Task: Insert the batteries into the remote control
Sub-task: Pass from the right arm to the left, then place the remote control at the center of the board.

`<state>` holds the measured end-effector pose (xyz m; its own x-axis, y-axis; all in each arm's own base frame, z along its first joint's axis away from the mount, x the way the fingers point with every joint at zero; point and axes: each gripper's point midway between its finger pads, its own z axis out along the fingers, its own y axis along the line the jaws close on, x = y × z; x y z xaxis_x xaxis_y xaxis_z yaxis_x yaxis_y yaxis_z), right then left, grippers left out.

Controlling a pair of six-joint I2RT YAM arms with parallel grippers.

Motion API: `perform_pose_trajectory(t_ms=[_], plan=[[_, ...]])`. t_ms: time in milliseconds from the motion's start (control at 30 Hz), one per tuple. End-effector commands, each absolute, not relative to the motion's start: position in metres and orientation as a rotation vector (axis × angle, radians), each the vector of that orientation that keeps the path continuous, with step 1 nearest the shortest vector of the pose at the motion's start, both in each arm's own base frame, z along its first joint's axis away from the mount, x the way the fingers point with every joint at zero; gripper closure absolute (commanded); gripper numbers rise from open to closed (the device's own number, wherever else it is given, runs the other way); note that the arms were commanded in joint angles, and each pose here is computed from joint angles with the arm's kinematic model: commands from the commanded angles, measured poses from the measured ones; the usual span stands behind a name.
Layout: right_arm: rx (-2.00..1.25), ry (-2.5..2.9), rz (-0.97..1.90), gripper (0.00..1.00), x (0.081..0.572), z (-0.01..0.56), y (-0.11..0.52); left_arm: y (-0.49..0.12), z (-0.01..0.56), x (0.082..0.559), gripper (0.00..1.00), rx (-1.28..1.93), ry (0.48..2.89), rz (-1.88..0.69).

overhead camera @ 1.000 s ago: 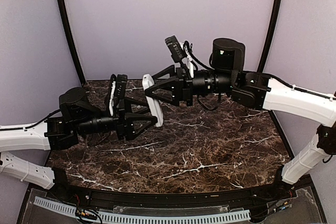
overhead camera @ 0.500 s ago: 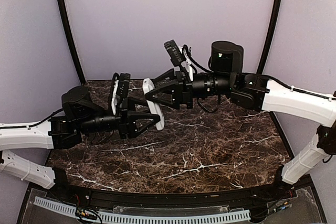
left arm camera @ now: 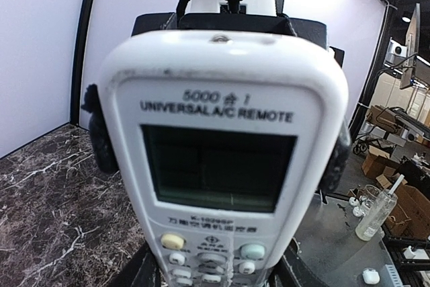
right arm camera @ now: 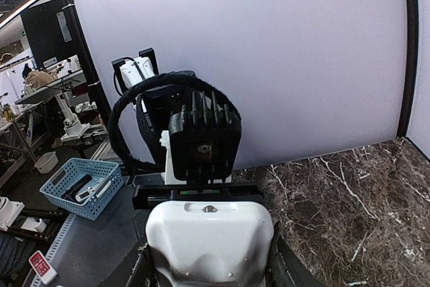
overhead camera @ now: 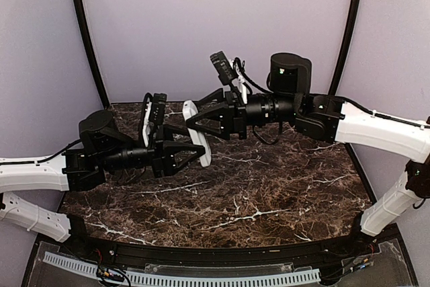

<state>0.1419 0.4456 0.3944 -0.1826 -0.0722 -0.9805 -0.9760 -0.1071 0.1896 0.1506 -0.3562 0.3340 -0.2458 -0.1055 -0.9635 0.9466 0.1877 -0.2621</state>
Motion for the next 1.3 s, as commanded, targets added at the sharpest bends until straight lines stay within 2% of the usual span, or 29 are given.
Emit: perform_pose_trajectory(t_ms=[0,33,100,167,200,233,467,600,700,767,800,867,1100,1267], plan=[[-1.243,1.280,1.411,0.67,0.137,0.408,0.439,-0.355,0.349,0.151,0.88,0.847,1.387,-1.288],[-1.244,1.282,1.408,0.67,0.137,0.408,0.438,-0.355,0.348,0.152,0.95,0.845,1.392,-1.285],[-1.243,1.291,1.399,0.56,0.138,0.407,0.438,-0.354,0.347,0.153,1.00,0.838,1.404,-1.279],[-1.229,1.317,1.377,0.32,0.142,0.405,0.438,-0.353,0.343,0.158,1.00,0.812,1.436,-1.263],[-1.213,1.336,1.355,0.12,0.146,0.403,0.438,-0.351,0.337,0.165,1.00,0.778,1.477,-1.231],[-1.193,1.359,1.328,0.03,0.151,0.402,0.437,-0.350,0.332,0.170,1.00,0.746,1.516,-1.222],[-0.916,1.647,0.956,0.02,0.220,0.373,0.411,-0.314,0.225,0.231,1.00,0.295,2.096,-0.839],[-0.764,1.834,0.685,0.01,0.258,0.340,0.386,-0.315,0.174,0.235,1.00,0.200,2.301,-0.724],[-0.686,1.942,0.568,0.01,0.272,0.319,0.370,-0.302,0.133,0.237,1.00,0.085,2.504,-0.497],[-0.655,1.994,0.531,0.01,0.276,0.308,0.362,-0.303,0.133,0.248,1.00,0.005,2.567,-0.350],[-0.642,2.017,0.513,0.01,0.279,0.303,0.357,-0.302,0.114,0.249,1.00,-0.024,2.619,-0.276],[-0.615,2.044,0.489,0.01,0.282,0.297,0.348,-0.309,0.104,0.249,1.00,-0.032,2.672,-0.223],[-0.595,2.094,0.457,0.01,0.282,0.282,0.332,-0.338,0.086,0.254,1.00,-0.099,2.733,-0.297],[-0.602,2.112,0.442,0.01,0.282,0.276,0.328,-0.343,0.071,0.254,1.00,-0.115,2.803,-0.195]])
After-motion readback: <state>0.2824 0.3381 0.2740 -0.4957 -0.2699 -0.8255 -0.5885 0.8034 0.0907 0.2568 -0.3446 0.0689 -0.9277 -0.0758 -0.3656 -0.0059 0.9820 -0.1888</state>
